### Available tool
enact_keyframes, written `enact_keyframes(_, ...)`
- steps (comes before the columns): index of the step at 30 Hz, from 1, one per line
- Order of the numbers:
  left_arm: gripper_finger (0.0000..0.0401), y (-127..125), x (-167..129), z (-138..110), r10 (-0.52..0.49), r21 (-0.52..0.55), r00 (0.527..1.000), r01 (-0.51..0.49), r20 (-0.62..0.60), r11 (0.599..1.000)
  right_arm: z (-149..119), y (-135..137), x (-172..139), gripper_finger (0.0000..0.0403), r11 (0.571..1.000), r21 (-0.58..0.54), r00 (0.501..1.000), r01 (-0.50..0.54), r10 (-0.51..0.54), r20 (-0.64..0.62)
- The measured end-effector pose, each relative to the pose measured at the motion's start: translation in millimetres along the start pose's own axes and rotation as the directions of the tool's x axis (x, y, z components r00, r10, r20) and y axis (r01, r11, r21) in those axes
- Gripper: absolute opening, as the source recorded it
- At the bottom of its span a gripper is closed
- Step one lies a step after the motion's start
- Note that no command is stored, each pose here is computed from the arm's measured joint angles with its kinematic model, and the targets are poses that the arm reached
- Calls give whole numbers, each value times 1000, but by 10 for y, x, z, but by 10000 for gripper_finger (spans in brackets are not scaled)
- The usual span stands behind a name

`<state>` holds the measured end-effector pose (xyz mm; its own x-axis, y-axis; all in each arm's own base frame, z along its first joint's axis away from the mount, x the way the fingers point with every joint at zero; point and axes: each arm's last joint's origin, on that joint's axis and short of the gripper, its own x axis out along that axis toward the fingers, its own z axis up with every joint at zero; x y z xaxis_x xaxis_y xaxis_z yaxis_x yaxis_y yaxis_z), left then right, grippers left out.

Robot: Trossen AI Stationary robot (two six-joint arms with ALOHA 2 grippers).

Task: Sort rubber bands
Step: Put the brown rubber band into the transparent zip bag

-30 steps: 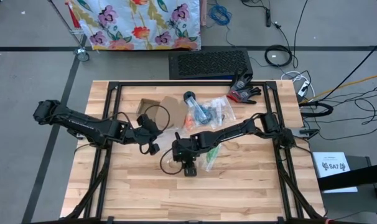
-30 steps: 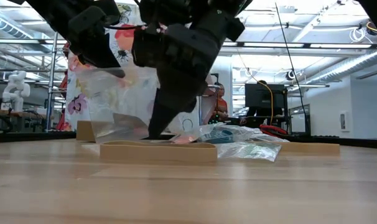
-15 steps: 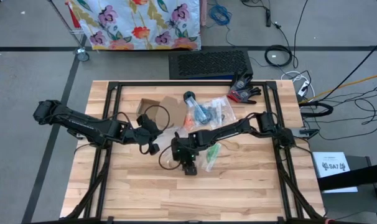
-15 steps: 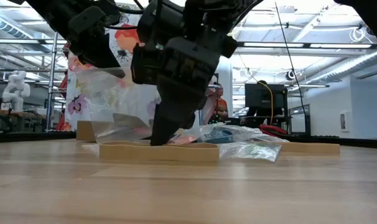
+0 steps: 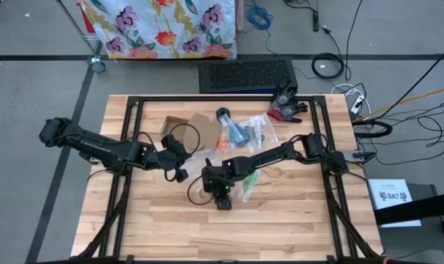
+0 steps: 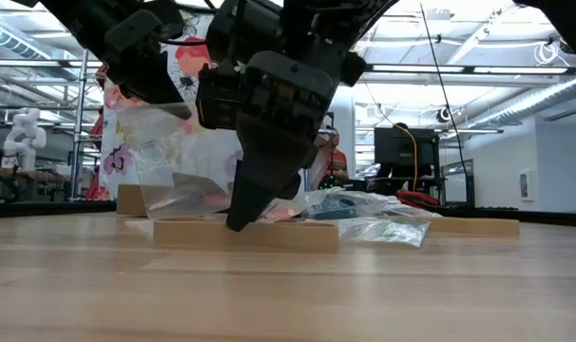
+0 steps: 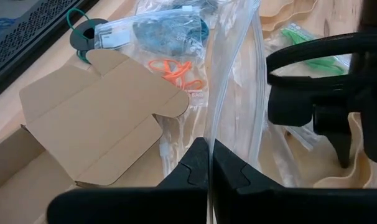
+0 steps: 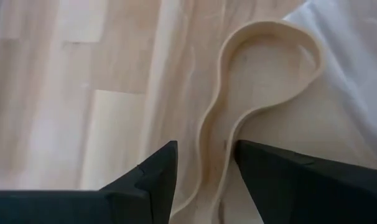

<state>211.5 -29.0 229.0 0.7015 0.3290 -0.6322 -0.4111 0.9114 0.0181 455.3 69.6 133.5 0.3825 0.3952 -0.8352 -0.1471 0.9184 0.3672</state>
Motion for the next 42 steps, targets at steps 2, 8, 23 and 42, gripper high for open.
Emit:
enact_keyframes(2, 0, 0, 0, 0, 0, 0, 1000, 0, 0, 1000, -12, 33, 12, 157, 996, -12, 996, 85, -85, -3)
enact_keyframes(8, 0, 0, 0, 1, -1, -3, 1000, 1, 1, 1000, -57, 180, 67, 55, 956, -110, 962, 271, -272, 6)
enact_keyframes(23, 0, -10, 0, -4, -35, -53, 999, 34, -15, 998, 175, 621, -917, 1, 663, -100, 652, 742, -679, 337)
enact_keyframes(42, 0, -67, -6, 74, -143, -90, 989, 146, 39, 985, 610, 299, -1218, 0, 655, -115, 557, 747, -522, 645)
